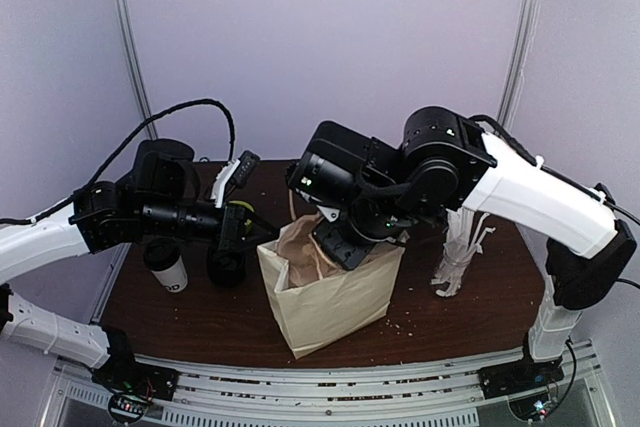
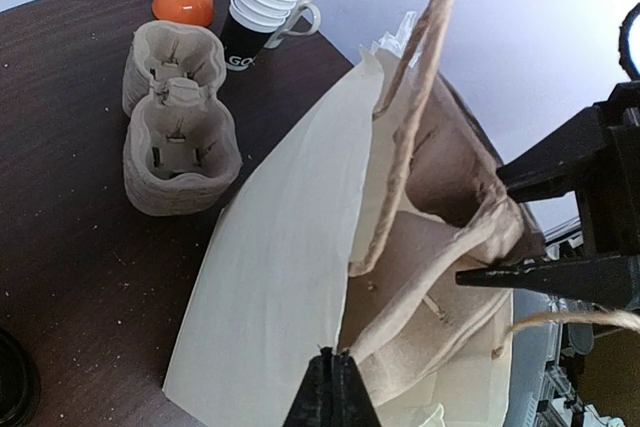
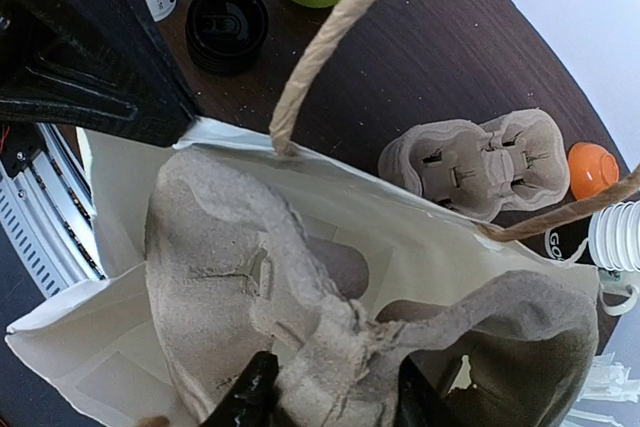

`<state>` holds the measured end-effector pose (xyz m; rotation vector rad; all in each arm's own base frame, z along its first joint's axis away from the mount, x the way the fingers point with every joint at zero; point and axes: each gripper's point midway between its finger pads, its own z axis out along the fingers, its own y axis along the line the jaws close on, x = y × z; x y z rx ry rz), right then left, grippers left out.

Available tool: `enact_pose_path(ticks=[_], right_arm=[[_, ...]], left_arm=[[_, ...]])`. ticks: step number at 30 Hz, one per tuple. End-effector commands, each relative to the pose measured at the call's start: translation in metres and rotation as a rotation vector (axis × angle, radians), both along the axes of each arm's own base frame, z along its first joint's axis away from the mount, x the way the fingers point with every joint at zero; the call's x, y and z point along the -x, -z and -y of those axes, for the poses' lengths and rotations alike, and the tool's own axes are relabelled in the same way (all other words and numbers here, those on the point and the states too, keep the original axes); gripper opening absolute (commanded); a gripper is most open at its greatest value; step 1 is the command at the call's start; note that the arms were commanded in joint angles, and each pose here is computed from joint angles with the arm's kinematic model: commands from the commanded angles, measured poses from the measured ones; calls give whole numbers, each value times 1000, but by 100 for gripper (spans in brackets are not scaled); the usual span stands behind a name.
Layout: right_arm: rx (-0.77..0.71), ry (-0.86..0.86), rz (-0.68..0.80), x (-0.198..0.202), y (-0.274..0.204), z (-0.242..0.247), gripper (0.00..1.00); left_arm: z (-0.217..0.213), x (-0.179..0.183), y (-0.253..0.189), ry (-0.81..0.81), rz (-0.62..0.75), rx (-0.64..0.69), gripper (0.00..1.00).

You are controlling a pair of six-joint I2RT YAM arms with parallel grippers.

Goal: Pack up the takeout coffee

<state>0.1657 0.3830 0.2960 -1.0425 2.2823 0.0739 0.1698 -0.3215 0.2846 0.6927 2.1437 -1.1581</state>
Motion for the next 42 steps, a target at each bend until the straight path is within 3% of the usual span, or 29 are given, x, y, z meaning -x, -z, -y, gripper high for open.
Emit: enact_pose_path(ticks=[1, 9, 18, 30, 42], right_arm=[[-8, 13, -26, 3, 13, -7, 35], [-45, 35, -90, 4, 42, -10, 35], [-214, 97, -178, -7, 48, -1, 38], [-237, 125, -256, -12, 84, 4, 40], [-246, 122, -304, -13, 86, 4, 56]], left_arm=[[5, -1, -19, 2, 28, 48, 0], [3, 0, -17, 3, 31, 53, 0], [3, 0, -10, 2, 25, 40, 0], [8, 1, -3, 31, 26, 43, 0], [10, 2, 10, 49, 22, 21, 0]])
